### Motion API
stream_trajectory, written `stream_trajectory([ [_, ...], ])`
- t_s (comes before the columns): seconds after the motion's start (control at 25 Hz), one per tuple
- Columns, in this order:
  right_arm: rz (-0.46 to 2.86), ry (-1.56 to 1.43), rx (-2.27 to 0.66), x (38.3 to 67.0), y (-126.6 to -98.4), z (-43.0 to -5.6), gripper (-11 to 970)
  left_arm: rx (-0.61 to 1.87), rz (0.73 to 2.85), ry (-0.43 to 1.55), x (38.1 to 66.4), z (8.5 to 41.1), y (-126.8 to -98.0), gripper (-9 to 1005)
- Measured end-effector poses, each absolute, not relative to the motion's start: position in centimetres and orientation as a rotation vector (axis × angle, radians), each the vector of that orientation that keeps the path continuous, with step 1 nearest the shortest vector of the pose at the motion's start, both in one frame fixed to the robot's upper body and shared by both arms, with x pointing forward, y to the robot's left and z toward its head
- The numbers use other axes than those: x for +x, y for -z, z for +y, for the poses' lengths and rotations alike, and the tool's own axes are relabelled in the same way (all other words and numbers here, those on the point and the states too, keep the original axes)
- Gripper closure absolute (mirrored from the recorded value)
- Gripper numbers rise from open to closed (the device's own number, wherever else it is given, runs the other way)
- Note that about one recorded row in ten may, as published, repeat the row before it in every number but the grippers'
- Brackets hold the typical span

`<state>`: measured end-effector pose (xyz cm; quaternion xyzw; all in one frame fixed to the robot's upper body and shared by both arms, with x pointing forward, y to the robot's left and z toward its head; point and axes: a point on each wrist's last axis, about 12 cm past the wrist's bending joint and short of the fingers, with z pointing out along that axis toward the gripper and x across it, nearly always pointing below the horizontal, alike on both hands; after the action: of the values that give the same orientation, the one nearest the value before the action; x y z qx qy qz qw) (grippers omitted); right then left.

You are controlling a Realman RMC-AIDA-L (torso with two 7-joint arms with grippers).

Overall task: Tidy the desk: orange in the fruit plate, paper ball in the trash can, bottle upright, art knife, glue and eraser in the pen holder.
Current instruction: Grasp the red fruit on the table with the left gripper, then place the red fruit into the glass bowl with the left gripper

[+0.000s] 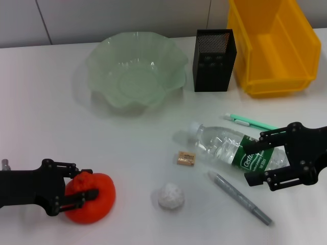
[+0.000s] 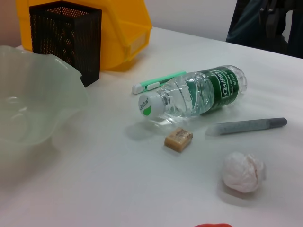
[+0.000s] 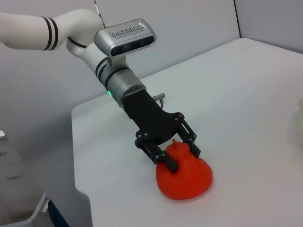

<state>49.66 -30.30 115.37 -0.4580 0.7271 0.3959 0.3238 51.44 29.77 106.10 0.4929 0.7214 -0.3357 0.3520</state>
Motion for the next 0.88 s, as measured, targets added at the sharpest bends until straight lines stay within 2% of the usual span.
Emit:
stream_trajectory([
  [0.12,1.907,-1.038,-1.202,49.7,-115.4,-30.3,279,1.275,1.865,0.871,51.4,29.8,-106.1,547],
  [0.52,1.902,-1.046,-1.204,49.7,-115.3,-30.2,281,1.240,1.813,0.974,51.7,29.1,-107.5,713],
  [0.68,1.898,-1.048,-1.205,49.7,-115.3,-30.2,282,1.210,1.778,1.056,53.0,27.8,-109.3,744],
  [0.88,1.897,-1.049,-1.205,49.6,-115.3,-30.2,283,1.231,1.731,1.089,56.0,24.8,-111.5,788],
])
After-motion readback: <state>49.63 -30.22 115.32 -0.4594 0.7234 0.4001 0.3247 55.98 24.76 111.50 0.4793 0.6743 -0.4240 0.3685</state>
